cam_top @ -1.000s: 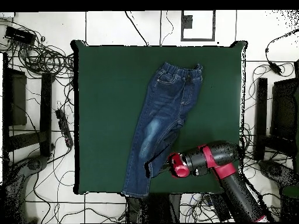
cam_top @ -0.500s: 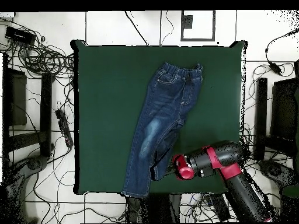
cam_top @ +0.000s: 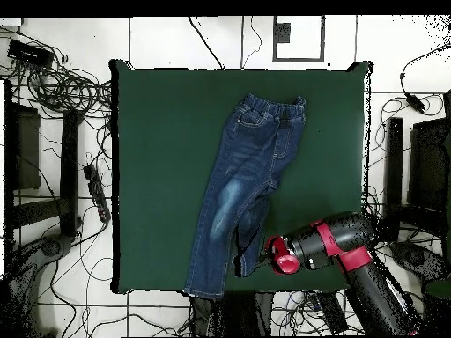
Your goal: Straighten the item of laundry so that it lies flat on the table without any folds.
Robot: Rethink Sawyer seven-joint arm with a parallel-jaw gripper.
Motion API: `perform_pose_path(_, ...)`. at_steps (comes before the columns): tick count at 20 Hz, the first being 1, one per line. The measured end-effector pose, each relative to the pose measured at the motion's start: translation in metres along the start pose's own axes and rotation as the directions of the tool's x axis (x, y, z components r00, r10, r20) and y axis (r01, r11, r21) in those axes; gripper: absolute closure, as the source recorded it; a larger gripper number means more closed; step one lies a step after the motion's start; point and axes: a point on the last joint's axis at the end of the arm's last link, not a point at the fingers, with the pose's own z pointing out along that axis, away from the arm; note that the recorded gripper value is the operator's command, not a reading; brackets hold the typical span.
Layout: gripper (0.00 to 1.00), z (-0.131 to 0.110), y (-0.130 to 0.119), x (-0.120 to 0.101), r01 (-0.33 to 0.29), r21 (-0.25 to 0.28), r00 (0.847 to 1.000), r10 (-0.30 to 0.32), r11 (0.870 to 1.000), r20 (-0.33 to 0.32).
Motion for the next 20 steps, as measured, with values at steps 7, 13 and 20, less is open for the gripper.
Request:
perform_pose_path(7, 1.0, -0.007, 0.005, 0.006, -0.008, -0.003, 0.999, 0.008, 1.0, -0.036)
perform_pose_path(13, 1.0, -0.016, 0.008, 0.011, -0.02, -0.007, 0.997, 0.019, 1.0, -0.07)
perform_pose_path(20, 1.0, -0.029, 0.009, 0.015, -0.034, -0.003, 0.995, 0.034, 0.999, -0.089)
